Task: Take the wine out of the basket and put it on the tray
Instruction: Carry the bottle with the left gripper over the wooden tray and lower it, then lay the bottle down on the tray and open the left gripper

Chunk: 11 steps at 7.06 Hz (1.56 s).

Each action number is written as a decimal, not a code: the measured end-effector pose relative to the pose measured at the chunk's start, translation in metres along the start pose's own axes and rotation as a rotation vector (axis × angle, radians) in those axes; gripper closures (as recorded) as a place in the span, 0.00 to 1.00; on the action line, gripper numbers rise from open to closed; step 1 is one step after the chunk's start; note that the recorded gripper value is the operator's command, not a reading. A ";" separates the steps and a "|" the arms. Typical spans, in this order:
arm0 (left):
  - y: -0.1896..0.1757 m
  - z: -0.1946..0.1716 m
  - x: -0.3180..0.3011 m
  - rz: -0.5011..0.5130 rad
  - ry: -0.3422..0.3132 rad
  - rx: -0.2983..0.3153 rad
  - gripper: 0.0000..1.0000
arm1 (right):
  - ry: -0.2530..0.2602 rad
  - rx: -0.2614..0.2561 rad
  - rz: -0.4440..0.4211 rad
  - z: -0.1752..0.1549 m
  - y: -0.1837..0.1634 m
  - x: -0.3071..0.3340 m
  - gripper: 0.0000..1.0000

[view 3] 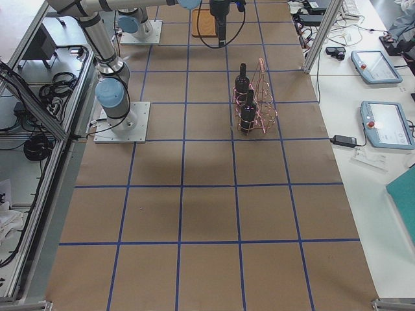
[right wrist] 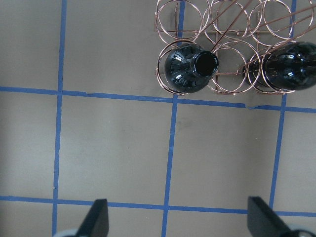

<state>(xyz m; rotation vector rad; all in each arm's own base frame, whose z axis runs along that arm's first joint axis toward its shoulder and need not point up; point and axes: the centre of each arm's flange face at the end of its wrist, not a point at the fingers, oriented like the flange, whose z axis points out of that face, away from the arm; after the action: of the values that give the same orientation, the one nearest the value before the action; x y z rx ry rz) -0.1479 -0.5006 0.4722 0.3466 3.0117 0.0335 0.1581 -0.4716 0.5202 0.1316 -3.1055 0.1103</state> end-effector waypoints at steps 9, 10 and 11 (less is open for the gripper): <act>0.080 0.077 -0.194 -0.028 0.087 -0.136 1.00 | 0.008 -0.002 0.000 -0.001 0.002 0.001 0.00; 0.081 0.082 -0.199 -0.037 0.105 -0.135 1.00 | 0.009 -0.002 0.000 -0.001 0.002 0.001 0.00; 0.082 0.086 -0.204 -0.042 0.119 -0.136 1.00 | 0.010 -0.002 0.000 -0.001 0.002 0.001 0.00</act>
<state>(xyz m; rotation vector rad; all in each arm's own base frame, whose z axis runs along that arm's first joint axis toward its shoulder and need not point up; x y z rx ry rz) 0.0779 -0.4668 0.4115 0.2777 3.1106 0.2631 0.1569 -0.4699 0.5215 0.1310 -3.0957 0.1071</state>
